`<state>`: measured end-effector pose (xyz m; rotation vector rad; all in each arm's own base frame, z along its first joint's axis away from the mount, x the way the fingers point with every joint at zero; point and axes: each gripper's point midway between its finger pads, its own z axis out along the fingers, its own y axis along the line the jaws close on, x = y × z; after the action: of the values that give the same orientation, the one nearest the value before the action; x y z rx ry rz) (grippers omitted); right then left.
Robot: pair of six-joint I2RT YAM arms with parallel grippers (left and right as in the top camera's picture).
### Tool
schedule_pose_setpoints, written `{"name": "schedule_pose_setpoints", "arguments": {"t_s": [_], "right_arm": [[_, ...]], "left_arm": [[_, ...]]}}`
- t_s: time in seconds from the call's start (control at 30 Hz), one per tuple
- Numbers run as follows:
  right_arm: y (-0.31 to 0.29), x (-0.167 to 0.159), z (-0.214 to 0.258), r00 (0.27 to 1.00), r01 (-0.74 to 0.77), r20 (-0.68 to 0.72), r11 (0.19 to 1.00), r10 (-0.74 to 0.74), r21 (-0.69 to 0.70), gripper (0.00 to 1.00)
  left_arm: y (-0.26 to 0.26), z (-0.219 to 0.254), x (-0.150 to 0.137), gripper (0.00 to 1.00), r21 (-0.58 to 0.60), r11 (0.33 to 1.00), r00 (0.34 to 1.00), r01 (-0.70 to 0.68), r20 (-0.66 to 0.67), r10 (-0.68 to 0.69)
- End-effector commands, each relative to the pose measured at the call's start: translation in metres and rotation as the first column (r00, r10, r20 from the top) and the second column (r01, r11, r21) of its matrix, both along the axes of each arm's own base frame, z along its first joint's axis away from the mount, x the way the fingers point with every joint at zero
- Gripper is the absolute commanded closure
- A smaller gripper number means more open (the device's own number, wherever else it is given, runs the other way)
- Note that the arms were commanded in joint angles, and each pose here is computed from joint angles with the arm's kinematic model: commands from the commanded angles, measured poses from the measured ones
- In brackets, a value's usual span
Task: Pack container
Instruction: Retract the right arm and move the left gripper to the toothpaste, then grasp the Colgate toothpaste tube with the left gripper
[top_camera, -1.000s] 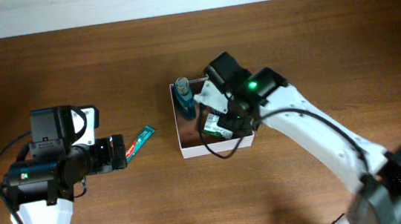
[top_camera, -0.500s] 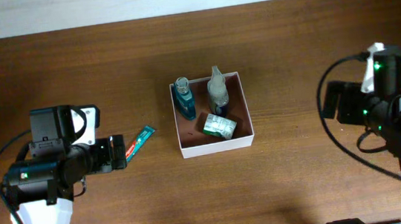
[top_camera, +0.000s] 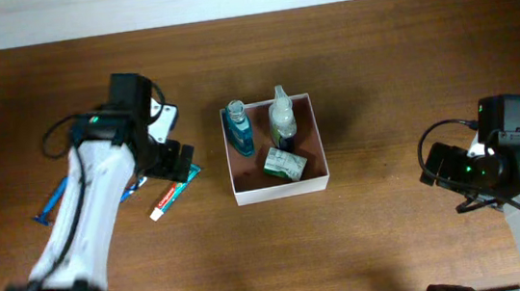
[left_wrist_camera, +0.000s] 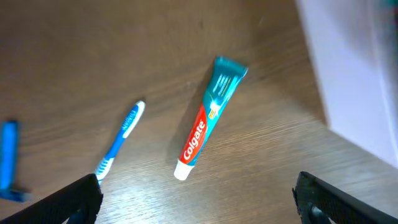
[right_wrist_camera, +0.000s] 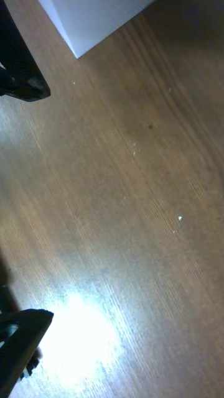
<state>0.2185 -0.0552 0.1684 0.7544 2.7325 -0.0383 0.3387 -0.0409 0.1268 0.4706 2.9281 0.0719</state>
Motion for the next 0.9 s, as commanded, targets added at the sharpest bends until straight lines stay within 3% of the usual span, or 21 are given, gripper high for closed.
{"name": "schedule_pose_setpoints", "arguments": {"t_s": [0.0,0.17,0.43,0.73,0.77,0.87], "right_arm": [[-0.001,0.001,-0.002,1.0,0.019,0.005,1.0,-0.019,0.013,0.02],[-0.001,0.001,-0.003,1.0,0.019,0.003,1.0,-0.019,0.013,0.02],[-0.001,0.002,-0.003,1.0,0.019,0.006,1.0,-0.019,0.012,0.02],[-0.001,0.002,-0.003,1.0,0.019,0.006,1.0,-0.019,0.012,0.02],[-0.001,0.002,-0.003,1.0,0.019,0.007,1.0,-0.019,0.012,0.02],[-0.001,0.002,-0.003,1.0,0.019,0.006,1.0,-0.019,0.012,0.02]], "left_arm": [[0.007,-0.039,0.0,0.01,0.054,0.998,0.992,0.021,-0.122,-0.015],[0.007,-0.083,-0.007,0.01,0.069,0.997,0.966,0.03,-0.258,-0.011],[0.007,-0.107,-0.009,0.01,0.07,0.997,0.955,0.033,-0.297,-0.01],[0.01,-0.126,-0.029,0.01,0.075,0.997,0.94,0.035,-0.342,-0.008],[0.01,-0.126,-0.03,0.03,0.075,0.997,0.939,0.035,-0.344,-0.007],[0.01,-0.126,-0.03,0.23,0.075,0.997,0.939,0.035,-0.345,-0.007]]}}
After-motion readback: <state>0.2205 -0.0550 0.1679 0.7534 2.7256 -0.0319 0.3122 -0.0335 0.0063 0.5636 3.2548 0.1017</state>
